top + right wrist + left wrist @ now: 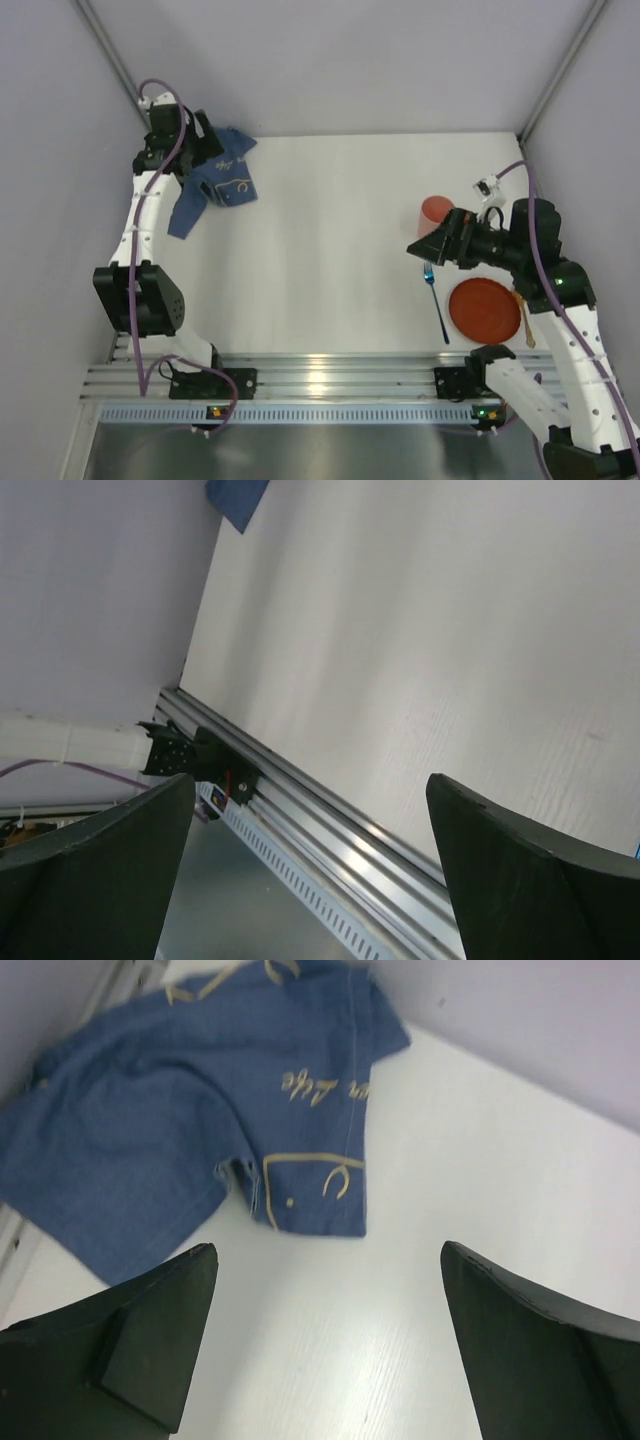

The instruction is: Set the dinner table for one person

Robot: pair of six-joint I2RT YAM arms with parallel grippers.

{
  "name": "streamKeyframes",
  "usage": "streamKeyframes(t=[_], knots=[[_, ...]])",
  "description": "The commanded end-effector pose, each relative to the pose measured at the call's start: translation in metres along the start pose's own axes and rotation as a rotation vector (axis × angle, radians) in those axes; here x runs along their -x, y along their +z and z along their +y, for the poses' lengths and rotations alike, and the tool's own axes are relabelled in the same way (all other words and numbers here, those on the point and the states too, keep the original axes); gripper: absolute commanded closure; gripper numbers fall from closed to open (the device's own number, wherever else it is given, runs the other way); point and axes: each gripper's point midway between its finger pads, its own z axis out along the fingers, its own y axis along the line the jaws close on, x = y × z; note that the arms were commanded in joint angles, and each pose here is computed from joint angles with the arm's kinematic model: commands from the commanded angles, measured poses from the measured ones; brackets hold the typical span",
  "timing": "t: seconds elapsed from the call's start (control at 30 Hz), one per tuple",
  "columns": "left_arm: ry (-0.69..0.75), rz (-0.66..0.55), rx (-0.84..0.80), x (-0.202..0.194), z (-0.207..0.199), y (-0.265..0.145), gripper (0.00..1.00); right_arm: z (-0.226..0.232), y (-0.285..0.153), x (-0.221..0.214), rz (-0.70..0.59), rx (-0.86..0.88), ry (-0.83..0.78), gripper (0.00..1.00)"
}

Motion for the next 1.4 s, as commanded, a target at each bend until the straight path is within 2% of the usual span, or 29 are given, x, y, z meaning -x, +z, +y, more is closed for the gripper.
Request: streamKeyframes(t=[0.0, 0.27, 0.5, 0.83, 0.9, 1.03, 1.07, 1.1, 1.17, 1.27, 1.3, 1.37], knots=[[-0.034, 0.166, 0.093, -0.051, 0.023, 0.004, 0.01, 0.012, -0.006, 0.004, 0.015, 0.014, -0.046, 0.0], [-0.097, 0.282, 0.216, -0.096, 0.053, 0.049, 0.02, -0.014, -0.014, -0.01, 0.09, -0.135, -0.041, 0.0], [-0.11, 0.282, 0.338, -0.097, 0.078, 0.09, 0.02, -0.028, -0.017, -0.006, 0.091, -0.227, -0.047, 0.0], [-0.153, 0.267, 0.3, -0.078, 0.094, 0.152, 0.15, -0.046, 0.002, 0.0, 0.134, -0.278, -0.018, 0.0], [-0.149, 0.313, 0.287, -0.093, 0.094, 0.167, 0.18, -0.049, 0.007, 0.002, 0.144, -0.28, -0.013, 0.0], [-0.178, 0.333, 0.242, -0.104, 0.086, 0.185, 0.36, -0.053, 0.014, 0.003, 0.164, -0.286, -0.01, 0.0], [-0.195, 0.336, 0.238, -0.106, 0.085, 0.186, 0.47, -0.055, 0.016, 0.003, 0.172, -0.29, -0.007, 0.0], [-0.204, 0.338, 0.233, -0.107, 0.084, 0.188, 0.52, -0.054, 0.016, 0.004, 0.172, -0.287, -0.011, 0.0], [-0.215, 0.357, 0.217, -0.115, 0.08, 0.191, 0.56, -0.056, 0.019, 0.005, 0.179, -0.292, -0.009, 0.0], [-0.237, 0.369, 0.202, -0.117, 0.076, 0.191, 0.86, -0.057, 0.019, 0.006, 0.175, -0.295, -0.014, 0.0], [-0.239, 0.367, 0.194, -0.115, 0.074, 0.189, 1.0, -0.058, 0.019, 0.005, 0.177, -0.297, -0.014, 0.0], [-0.237, 0.351, 0.181, -0.105, 0.066, 0.181, 1.0, -0.059, 0.02, 0.004, 0.183, -0.293, -0.02, 0.0]])
